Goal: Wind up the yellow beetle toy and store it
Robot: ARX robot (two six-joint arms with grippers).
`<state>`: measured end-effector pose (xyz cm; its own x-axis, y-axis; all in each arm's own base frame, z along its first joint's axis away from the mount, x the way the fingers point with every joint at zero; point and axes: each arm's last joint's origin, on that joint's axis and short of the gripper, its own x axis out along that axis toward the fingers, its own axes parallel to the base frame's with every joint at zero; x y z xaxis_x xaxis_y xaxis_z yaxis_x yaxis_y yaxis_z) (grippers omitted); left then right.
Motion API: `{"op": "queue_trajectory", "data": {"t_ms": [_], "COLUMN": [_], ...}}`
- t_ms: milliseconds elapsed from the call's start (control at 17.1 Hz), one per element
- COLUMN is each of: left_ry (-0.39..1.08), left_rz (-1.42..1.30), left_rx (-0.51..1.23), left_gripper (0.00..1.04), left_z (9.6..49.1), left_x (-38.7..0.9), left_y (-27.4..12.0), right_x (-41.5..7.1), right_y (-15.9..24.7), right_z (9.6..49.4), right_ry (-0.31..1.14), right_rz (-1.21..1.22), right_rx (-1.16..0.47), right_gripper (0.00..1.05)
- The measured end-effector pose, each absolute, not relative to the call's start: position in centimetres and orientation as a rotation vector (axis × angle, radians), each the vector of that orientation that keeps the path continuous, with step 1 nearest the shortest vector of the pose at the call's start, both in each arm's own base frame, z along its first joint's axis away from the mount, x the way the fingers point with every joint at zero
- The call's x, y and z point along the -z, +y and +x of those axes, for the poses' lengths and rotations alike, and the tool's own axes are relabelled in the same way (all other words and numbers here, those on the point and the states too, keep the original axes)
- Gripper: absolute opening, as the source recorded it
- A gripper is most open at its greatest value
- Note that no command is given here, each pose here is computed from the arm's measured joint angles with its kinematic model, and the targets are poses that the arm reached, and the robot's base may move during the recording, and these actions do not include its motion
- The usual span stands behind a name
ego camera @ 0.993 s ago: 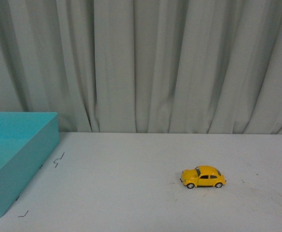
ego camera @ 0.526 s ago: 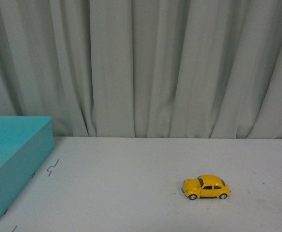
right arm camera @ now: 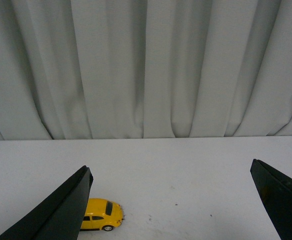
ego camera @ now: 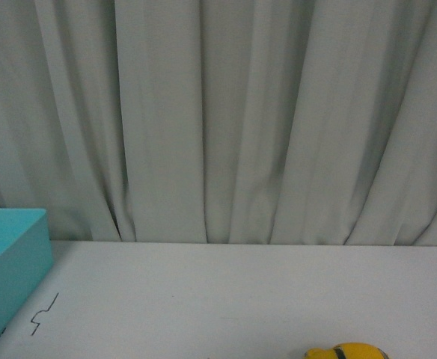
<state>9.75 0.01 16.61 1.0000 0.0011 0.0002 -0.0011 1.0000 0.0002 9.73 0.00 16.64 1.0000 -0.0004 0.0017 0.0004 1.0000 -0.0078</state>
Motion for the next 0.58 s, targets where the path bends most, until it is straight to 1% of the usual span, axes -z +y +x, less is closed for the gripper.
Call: {"op": "queue_trajectory", "data": {"t_ms": [584], "left_ry": [-0.001], "left_rz": [0.0], "left_rx": [-0.001], "left_gripper": [0.98], "left_z": [9.75], "left_x": [-16.62], "left_y": [0.01], "right_x": [-16.65], "right_y": [0.0], "right_z": [9.73], "right_ry": [-0.003], "right_rz": [-0.008], "right_rx": [0.0], "right_gripper": [0.98]}}
